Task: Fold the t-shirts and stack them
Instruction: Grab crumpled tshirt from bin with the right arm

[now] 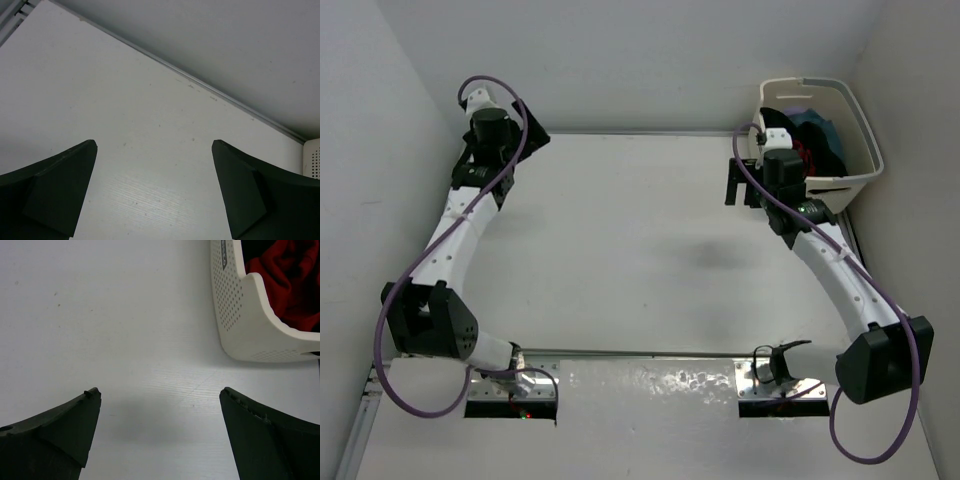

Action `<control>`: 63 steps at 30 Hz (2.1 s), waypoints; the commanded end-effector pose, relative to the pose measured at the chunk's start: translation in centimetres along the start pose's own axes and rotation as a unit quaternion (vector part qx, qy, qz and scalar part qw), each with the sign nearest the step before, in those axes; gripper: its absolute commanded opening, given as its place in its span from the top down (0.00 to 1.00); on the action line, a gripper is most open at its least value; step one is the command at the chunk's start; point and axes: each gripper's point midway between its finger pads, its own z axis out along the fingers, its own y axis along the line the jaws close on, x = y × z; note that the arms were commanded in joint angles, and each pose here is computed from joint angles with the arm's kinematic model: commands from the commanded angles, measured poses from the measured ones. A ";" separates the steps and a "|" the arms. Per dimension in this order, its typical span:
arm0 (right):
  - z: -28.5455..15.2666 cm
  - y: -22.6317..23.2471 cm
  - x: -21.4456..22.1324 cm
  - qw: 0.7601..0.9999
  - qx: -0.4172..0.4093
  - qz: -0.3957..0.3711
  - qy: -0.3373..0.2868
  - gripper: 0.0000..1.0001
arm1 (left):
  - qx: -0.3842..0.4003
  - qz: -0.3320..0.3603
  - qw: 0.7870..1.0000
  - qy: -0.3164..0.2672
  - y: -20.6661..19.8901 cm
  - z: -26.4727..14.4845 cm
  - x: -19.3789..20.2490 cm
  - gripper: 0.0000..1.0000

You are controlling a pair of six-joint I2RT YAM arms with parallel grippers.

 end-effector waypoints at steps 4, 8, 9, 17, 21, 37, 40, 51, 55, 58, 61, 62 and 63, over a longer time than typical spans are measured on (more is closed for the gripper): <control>0.3 1.6 -1.7 0.997 -0.046 0.001 -0.057 0.01 | -0.006 0.002 0.999 -0.038 0.1 -0.1 -2.5 0.00; 1.3 1.2 -6.0 0.994 -0.027 -0.034 -0.104 0.01 | -0.021 -0.026 0.999 -0.037 1.4 -0.2 -0.8 0.00; 2.1 1.2 -5.1 0.995 -0.025 -0.037 -0.088 0.01 | -0.024 -0.025 0.999 -0.031 1.6 -0.2 -0.4 0.00; 7.7 -5.4 -14.1 0.993 0.074 0.079 -0.042 0.01 | -0.027 -0.041 0.998 -0.036 2.2 -1.3 0.0 0.00; 11.3 -10.8 -15.8 0.977 0.192 0.082 -0.038 0.01 | -0.036 -0.030 0.998 -0.039 2.7 -1.6 -0.2 0.00; 19.8 -22.8 -11.2 0.936 0.332 0.111 -0.040 0.01 | -0.002 0.022 1.000 -0.006 1.2 -1.1 0.0 0.00; 21.6 -23.1 -9.8 0.942 0.310 0.125 -0.030 0.05 | -0.010 0.026 1.000 0.006 1.5 -0.6 0.7 0.00; 21.8 -22.5 -10.6 0.951 0.283 0.114 -0.047 0.73 | -0.015 0.023 1.000 0.015 1.6 -0.3 1.1 0.00; 20.1 -21.4 -15.7 0.955 0.256 0.101 -0.111 0.97 | 0.013 0.017 1.000 0.018 0.6 -0.1 1.4 0.00; 17.7 -20.9 -19.7 0.949 0.261 0.076 -0.158 0.93 | 0.023 0.014 0.999 0.019 0.3 0.1 1.6 0.00; 15.0 -20.7 -23.2 0.942 0.265 0.052 -0.200 1.00 | 0.033 0.011 0.999 0.016 -0.1 0.1 1.5 0.00; 14.4 -20.6 -23.8 0.940 0.268 0.042 -0.206 1.00 | 0.037 0.012 0.999 0.019 -0.2 0.1 1.7 0.00; 13.6 -20.6 -24.7 0.936 0.273 0.036 -0.219 1.00 | 0.040 0.010 0.999 0.019 -0.3 0.1 1.8 0.00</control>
